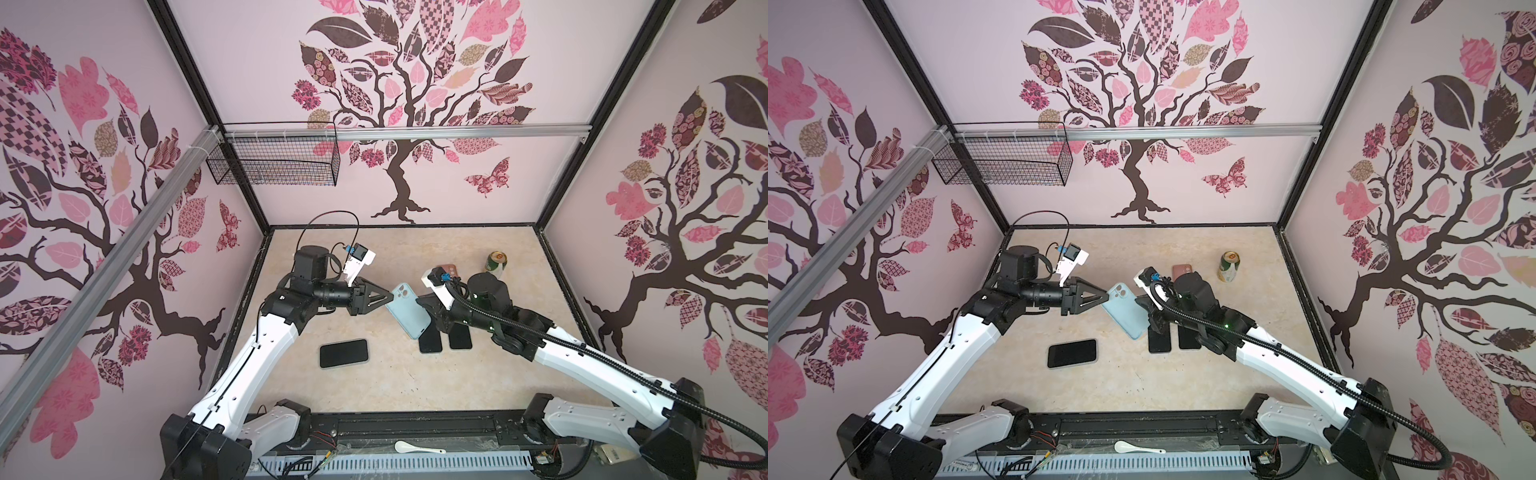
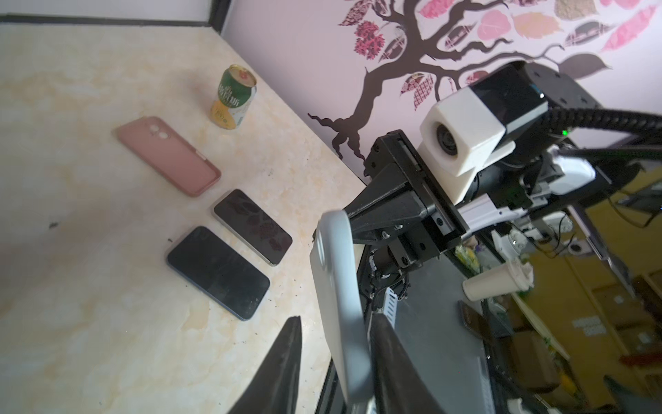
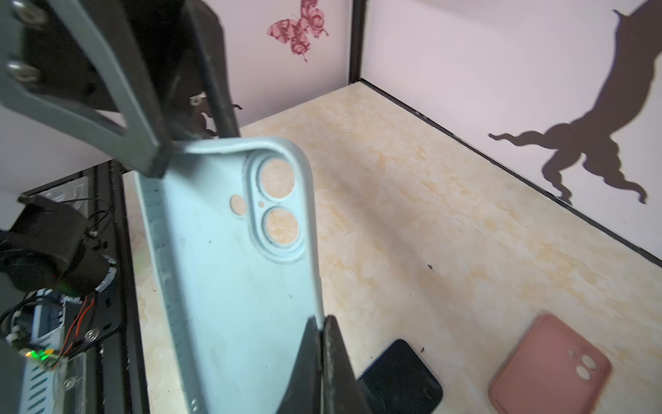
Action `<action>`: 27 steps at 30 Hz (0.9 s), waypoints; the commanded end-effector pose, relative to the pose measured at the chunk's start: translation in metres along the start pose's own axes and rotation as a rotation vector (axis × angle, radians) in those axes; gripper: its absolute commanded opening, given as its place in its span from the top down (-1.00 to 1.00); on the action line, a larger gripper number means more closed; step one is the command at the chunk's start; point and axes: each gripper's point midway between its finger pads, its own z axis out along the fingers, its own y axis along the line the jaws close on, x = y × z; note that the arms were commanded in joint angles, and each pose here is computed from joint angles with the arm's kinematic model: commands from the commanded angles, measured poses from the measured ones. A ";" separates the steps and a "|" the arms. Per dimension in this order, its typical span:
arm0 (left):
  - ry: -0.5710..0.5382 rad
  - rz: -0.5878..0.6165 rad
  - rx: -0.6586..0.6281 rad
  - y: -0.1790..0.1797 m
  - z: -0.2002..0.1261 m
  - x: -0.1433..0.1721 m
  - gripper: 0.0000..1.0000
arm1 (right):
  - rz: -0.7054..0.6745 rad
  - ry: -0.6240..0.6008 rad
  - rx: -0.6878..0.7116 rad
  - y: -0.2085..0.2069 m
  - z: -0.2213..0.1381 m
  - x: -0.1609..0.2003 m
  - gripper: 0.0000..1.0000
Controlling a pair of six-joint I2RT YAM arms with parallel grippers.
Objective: Take the phone out of the phone case
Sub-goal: Place the phone case at the top-center of the table.
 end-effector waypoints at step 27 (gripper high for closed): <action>-0.150 -0.171 -0.815 0.157 0.011 0.003 -0.97 | 0.557 0.421 0.514 -0.178 0.084 0.101 1.00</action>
